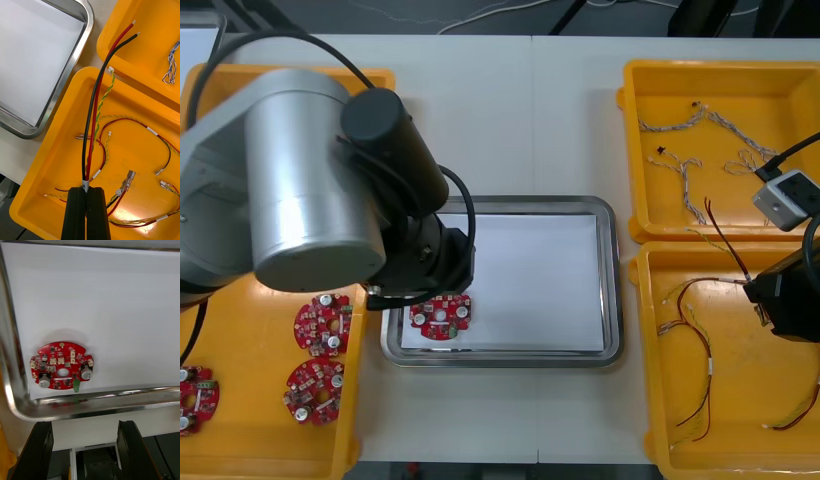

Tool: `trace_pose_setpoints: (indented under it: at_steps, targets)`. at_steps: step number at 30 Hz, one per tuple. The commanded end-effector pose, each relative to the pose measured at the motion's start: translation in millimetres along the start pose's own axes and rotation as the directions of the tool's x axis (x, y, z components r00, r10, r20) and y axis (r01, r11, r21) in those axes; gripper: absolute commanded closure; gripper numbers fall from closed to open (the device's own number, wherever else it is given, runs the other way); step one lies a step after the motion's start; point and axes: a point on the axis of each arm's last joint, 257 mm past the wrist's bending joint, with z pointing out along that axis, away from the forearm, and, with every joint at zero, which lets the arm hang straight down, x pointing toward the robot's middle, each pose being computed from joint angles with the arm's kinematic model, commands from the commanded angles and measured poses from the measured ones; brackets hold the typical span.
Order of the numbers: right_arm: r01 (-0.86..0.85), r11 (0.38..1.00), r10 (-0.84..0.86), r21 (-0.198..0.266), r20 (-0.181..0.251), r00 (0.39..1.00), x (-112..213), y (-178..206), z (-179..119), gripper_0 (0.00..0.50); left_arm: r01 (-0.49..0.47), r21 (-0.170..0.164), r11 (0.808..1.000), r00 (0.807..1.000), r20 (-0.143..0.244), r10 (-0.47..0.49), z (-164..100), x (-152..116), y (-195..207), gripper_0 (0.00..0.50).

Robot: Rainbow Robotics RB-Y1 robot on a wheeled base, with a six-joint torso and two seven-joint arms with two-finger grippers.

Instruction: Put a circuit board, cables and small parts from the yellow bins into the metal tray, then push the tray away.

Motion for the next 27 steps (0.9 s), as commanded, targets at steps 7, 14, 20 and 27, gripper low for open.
trace_pose_setpoints:
  at_steps: [7, 14, 20, 27]
  targets:
    - [0.001, 1.000, -0.001, 0.017, -0.020, 1.000, -3, -4, -2, 0.500, 0.021, -0.041, 0.999, 0.990, 0.144, -0.015, -62, -53, 55, 0.000]
    - [0.110, 0.994, -0.109, 0.000, -0.095, 0.989, 5, 14, 11, 0.500, 0.082, -0.072, 0.994, 0.978, 0.200, -0.066, -79, -79, 105, 0.000]
    - [0.227, 0.973, -0.230, -0.034, -0.094, 0.969, -11, 40, 19, 0.500, 0.097, -0.147, 0.984, 0.969, 0.239, -0.060, -84, -99, 159, 0.000]
    - [0.367, 0.928, -0.371, -0.055, -0.098, 0.923, -26, 66, 27, 0.500, 0.116, -0.243, 0.963, 0.966, 0.255, -0.052, -81, -114, 209, 0.000]
